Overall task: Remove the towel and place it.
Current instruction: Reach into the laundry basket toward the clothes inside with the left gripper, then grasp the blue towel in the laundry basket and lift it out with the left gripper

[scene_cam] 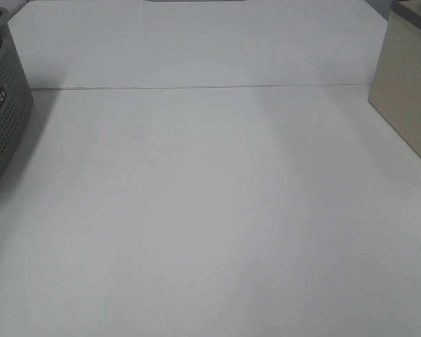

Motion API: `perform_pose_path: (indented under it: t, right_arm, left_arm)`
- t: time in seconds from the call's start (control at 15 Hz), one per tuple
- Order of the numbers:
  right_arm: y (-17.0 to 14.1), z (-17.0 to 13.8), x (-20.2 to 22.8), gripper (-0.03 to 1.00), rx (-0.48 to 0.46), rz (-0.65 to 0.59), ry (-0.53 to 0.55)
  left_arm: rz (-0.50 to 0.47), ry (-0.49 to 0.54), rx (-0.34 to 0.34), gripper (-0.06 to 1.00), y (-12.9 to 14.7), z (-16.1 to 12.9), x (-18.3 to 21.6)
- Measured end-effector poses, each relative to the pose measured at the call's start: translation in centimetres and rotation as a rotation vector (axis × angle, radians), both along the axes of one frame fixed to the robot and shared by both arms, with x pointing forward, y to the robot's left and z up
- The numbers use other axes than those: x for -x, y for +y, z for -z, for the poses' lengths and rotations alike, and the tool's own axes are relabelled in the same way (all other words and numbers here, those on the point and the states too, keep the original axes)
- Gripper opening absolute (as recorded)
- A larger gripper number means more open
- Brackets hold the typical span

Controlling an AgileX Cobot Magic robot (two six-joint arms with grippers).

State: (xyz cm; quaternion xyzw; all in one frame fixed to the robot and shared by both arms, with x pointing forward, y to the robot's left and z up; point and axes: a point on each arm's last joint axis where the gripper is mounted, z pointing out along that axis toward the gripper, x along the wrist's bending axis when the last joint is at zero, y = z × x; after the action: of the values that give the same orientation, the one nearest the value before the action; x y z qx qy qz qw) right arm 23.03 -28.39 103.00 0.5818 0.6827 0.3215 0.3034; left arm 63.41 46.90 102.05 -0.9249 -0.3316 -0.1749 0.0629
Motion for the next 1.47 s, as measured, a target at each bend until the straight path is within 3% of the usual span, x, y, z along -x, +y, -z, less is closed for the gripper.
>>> perform_pose_path:
  t: [0.2, 0.6, 0.73, 0.87, 0.93, 1.13, 1.2, 1.47]
  right_arm:
    - [0.0, 0.0, 0.0, 0.7, 0.0, 0.0, 0.0]
    - [0.0, 0.0, 0.0, 0.7, 0.0, 0.0, 0.0]
    - [0.0, 0.0, 0.0, 0.7, 0.0, 0.0, 0.0]
    - [0.0, 0.0, 0.0, 0.7, 0.0, 0.0, 0.0]
    - [0.0, 0.0, 0.0, 0.7, 0.0, 0.0, 0.0]
    - [0.0, 0.0, 0.0, 0.7, 0.0, 0.0, 0.0]
    - [0.0, 0.0, 0.0, 0.7, 0.0, 0.0, 0.0]
    - [0.0, 0.0, 0.0, 0.7, 0.0, 0.0, 0.0]
  left_arm:
    - [0.012, 0.056, 0.022, 0.92, 0.3, 3.0, -0.8]
    - [0.001, 0.069, 0.081, 0.89, 0.1, 5.2, -1.5]
    - [-0.001, 0.083, 0.091, 0.82, 0.1, 5.8, -1.5]
    - [-0.002, 0.086, 0.096, 0.72, 0.1, 6.0, -1.6]
    - [-0.002, 0.087, 0.096, 0.61, 0.1, 6.0, -1.6]
    - [-0.022, 0.079, 0.1, 0.12, 0.1, 6.0, -1.6]
    - [-0.035, 0.076, 0.103, 0.02, 0.1, 6.0, -1.6]
    - [-0.043, 0.074, 0.106, 0.0, 0.1, 6.0, -1.6]
